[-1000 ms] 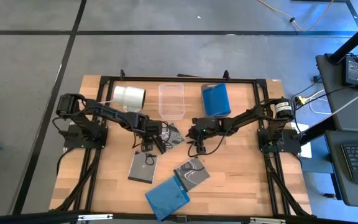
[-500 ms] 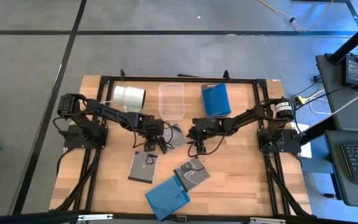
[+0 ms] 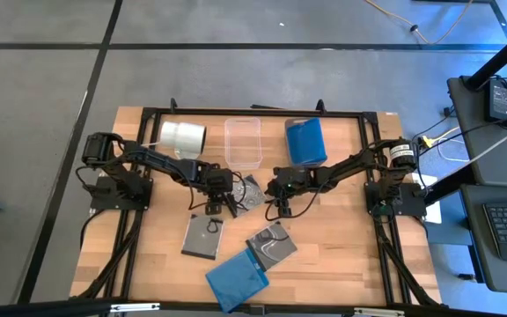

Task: Pick & place jewel cases by type
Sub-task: Put the top black cd case into the white bin

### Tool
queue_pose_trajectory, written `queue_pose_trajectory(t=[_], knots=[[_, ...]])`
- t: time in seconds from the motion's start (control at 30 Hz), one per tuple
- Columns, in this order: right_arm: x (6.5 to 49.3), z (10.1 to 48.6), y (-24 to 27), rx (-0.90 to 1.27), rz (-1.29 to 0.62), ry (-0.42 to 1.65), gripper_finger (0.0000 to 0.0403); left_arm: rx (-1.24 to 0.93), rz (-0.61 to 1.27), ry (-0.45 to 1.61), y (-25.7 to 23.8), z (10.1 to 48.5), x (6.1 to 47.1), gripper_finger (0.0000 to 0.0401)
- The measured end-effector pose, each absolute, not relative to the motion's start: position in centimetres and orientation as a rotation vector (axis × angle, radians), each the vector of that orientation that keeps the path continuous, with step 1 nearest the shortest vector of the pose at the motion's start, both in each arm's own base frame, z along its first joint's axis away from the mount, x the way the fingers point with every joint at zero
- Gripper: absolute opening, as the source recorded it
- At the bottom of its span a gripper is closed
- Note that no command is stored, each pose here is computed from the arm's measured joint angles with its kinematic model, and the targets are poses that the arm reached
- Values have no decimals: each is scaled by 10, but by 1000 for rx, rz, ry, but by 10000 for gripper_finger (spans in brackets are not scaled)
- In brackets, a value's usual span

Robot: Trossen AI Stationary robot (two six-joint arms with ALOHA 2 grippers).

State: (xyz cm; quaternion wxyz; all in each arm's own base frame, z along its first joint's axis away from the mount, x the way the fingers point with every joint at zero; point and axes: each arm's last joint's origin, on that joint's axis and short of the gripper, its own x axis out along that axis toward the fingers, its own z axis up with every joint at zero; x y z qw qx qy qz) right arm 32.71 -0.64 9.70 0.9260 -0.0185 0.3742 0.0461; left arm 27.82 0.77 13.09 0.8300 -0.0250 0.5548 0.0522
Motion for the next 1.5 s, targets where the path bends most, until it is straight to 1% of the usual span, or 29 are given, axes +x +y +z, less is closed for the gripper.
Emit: queue_pose_trajectory(t=[0.2,0.67,1.23,1.5], knots=[[327,97,-6,-38,94,772,168,-64,102,1159,7,134,278,223],[326,96,-7,-39,94,782,168,-74,80,1090,5,154,273,223],[326,96,-7,-40,95,785,168,-63,62,906,-3,195,267,223],[326,95,-7,-42,95,785,168,-61,67,827,-3,205,269,223]])
